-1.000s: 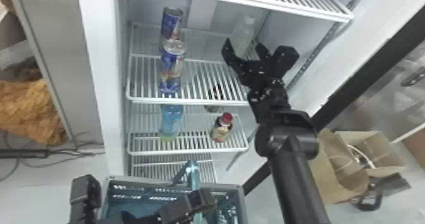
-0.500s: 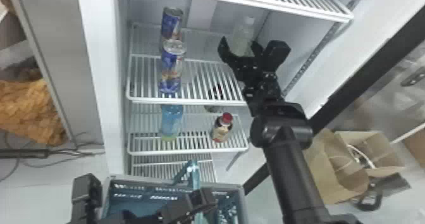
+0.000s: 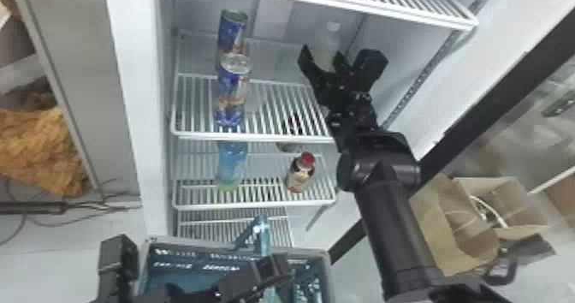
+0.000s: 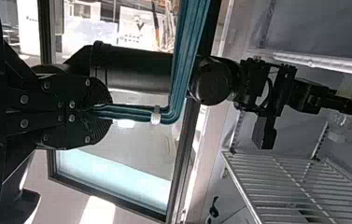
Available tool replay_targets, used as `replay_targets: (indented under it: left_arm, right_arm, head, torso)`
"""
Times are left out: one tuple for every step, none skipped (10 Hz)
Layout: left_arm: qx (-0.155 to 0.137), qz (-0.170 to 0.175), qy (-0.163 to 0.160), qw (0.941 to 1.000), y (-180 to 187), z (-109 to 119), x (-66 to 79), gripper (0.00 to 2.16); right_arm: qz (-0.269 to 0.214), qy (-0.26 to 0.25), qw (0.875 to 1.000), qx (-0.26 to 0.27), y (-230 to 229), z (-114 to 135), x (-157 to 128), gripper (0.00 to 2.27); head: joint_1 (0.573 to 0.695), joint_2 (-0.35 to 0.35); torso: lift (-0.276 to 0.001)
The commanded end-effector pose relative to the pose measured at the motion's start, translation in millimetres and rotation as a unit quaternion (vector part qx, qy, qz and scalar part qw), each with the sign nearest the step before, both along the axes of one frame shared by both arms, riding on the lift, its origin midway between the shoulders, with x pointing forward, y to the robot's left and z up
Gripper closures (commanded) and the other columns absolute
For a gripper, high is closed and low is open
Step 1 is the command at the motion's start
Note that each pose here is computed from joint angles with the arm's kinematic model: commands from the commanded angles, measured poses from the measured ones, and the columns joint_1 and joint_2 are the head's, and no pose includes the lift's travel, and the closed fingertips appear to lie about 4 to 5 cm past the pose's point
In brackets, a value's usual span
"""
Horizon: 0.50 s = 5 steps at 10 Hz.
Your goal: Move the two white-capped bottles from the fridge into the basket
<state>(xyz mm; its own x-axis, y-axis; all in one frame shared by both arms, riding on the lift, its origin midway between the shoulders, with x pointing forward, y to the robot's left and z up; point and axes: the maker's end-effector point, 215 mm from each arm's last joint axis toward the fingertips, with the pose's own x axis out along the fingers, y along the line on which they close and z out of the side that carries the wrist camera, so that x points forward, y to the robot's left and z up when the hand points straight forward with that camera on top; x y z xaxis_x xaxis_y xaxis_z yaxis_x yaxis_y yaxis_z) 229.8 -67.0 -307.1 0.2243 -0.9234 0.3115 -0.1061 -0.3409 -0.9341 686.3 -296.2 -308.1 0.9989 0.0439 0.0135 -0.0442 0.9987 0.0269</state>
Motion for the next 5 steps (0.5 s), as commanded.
replay_targets:
  left_arm:
    - [0.001,0.0,0.001,1.0,0.2,-1.1,-0.9,1.18]
    - [0.0,-0.001,0.002,1.0,0.1,-0.9,-1.6,1.18]
    - [-0.001,-0.002,0.001,1.0,-0.4,0.3,-1.4,1.19]
    - [-0.001,-0.002,0.002,1.0,-0.4,-0.3,-2.2,1.18]
    - [-0.001,-0.002,0.002,1.0,-0.4,-0.3,-2.2,1.19]
  right_arm:
    - [-0.001,0.003,1.0,-0.001,-1.8,-2.4,-0.2,0.78]
    - [-0.001,0.003,1.0,0.0,-1.7,-2.7,-0.9,0.82]
    - [0.0,0.001,1.0,-0.001,-1.1,-1.2,-2.1,0.83]
    - [-0.001,-0.002,1.0,-0.003,-1.7,0.2,-3.3,0.83]
    - [-0.001,-0.006,1.0,-0.003,-1.0,4.0,-5.0,0.83]
  head:
    - [0.695,-0.35]
    - [0.695,-0.35]
    - [0.695,-0.35]
    - [0.695,-0.35]
    - [0.695,-0.35]
  torso:
    - [0.0]
    - [0.0]
    - [0.0]
    - [0.0]
    - [0.0]
